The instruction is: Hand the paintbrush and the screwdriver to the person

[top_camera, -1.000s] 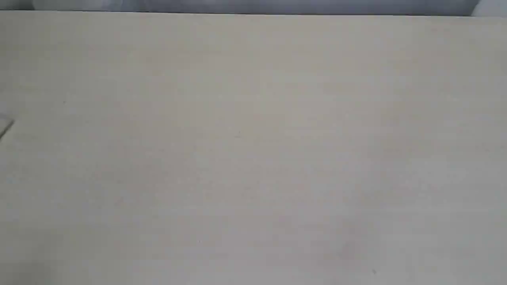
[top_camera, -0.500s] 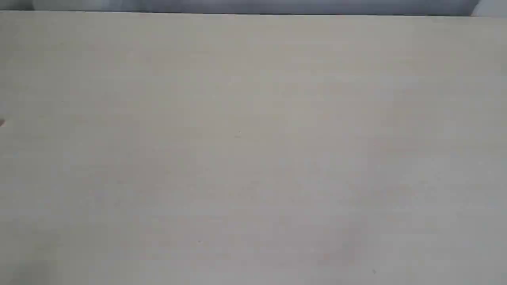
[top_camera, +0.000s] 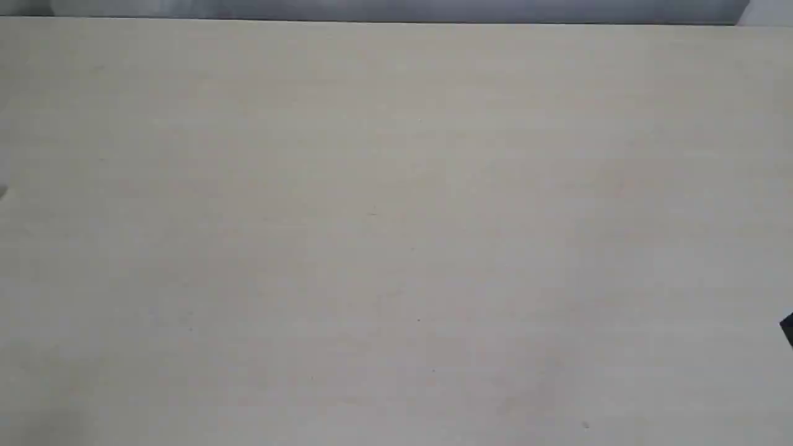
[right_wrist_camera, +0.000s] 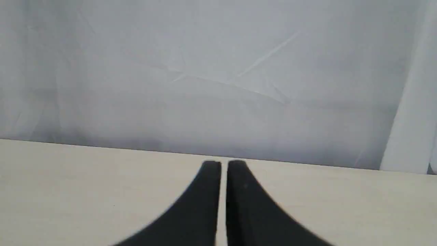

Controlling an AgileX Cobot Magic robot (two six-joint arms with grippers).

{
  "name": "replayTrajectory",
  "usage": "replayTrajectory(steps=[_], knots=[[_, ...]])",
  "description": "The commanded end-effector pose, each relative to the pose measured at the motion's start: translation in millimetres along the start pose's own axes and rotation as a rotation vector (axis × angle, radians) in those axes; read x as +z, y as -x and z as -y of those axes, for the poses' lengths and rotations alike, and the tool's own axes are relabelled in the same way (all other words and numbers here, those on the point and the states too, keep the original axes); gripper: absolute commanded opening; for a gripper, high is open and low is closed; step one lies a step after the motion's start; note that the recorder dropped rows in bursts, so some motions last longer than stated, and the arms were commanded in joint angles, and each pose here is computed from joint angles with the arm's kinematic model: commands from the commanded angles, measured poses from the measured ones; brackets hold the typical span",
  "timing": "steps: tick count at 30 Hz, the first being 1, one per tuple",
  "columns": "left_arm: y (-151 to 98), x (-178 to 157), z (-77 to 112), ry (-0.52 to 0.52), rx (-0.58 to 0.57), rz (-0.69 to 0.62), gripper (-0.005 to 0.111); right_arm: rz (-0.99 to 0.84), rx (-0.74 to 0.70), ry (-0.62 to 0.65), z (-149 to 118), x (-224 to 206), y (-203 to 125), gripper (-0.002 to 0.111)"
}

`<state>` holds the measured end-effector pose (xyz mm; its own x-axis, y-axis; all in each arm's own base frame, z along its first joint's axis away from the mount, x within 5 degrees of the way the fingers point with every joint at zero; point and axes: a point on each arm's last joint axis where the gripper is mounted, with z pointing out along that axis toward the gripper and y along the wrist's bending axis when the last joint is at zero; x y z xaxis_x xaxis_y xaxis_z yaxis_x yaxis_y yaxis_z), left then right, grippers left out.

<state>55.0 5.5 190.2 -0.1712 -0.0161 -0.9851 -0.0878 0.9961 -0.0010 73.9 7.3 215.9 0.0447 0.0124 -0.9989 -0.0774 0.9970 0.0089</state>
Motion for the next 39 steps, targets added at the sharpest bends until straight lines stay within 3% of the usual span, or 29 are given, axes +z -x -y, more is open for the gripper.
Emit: replayTrajectory(steps=[1,14,39], knots=[[0.4,0.0,0.5,-0.007,-0.006,0.011,0.0,-0.005,-0.017,0.001,-0.1,0.3,-1.5,0.005],[0.4,0.0,0.5,-0.007,-0.006,0.011,0.0,-0.027,-0.028,-0.082,7.4,-0.1,-3.4,0.005],[0.4,0.0,0.4,-0.007,-0.004,0.011,0.0,-0.04,-0.038,-0.093,8.5,-0.2,-4.5,0.005]])
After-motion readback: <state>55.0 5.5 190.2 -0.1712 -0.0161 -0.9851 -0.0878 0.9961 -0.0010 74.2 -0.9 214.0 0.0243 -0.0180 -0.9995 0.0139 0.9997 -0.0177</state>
